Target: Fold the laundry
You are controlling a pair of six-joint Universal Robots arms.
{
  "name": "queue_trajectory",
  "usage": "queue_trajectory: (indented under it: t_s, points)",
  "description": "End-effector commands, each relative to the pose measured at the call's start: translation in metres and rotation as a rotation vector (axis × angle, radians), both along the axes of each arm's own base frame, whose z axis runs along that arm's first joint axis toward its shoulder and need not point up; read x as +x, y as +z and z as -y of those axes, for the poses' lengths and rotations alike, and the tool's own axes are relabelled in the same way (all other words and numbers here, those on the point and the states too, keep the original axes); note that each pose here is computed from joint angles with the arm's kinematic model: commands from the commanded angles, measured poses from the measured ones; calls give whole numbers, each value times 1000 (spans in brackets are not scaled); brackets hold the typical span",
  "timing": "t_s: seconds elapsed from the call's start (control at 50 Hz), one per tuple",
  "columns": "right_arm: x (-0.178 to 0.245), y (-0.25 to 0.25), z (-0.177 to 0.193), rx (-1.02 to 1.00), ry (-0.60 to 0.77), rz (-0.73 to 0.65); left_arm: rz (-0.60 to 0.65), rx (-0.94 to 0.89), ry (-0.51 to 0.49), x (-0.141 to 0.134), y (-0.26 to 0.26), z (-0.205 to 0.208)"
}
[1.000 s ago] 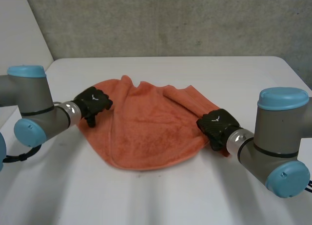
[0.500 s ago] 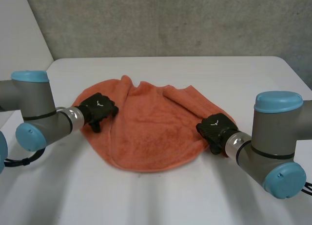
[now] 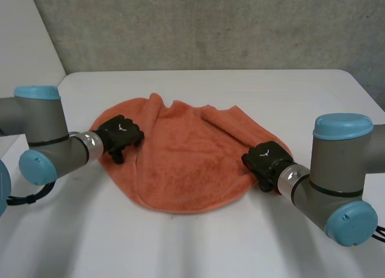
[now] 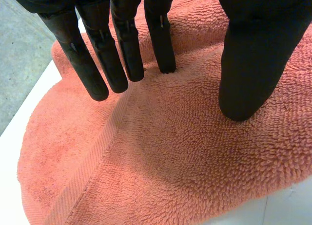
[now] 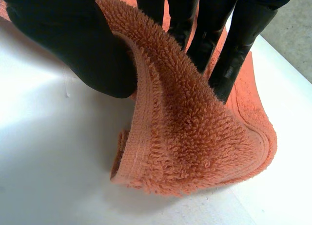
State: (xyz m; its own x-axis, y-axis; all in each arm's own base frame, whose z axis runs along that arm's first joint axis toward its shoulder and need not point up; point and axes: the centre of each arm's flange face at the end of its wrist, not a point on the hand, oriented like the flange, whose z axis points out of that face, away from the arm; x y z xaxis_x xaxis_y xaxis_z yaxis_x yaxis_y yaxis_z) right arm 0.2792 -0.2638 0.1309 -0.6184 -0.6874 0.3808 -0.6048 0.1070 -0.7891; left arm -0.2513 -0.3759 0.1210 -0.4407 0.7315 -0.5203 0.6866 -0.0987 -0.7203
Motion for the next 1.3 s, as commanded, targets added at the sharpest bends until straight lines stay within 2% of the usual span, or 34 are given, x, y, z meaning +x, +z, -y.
queue_trajectory:
  t_s: [0.02, 0.2, 0.56, 0.72, 0.82, 0.94, 1.0, 1.12, 1.2, 1.3]
  points:
    - [0, 0, 0, 1, 0, 0, 7, 14, -1, -1, 6, -2]
    - [0, 0, -1, 2, 1, -1, 96, 3, -3, 3, -2, -3]
    - [-1, 0, -1, -5, 8, -17, 99, -19, -10, -1, 1, -5]
    - [-4, 0, 4, -9, -9, -18, 79, -213, 68, 3, 39, 2]
    - [-4, 4, 7, -19, -20, -15, 72, -270, 92, 9, 56, -12]
    - [-7, 11, 9, -21, -30, -13, 96, -230, 129, 24, 57, -31]
    - [-16, 18, 9, 21, -47, -33, 130, -191, 190, 39, 54, -44]
    - [-31, 29, -15, 217, -24, -169, 215, -96, 313, 68, 46, -71]
    - [-40, 38, -27, 292, -13, -238, 241, -38, 322, 72, 41, -90]
    - [-41, 43, -26, 255, 6, -264, 239, -25, 313, 70, 34, -92]
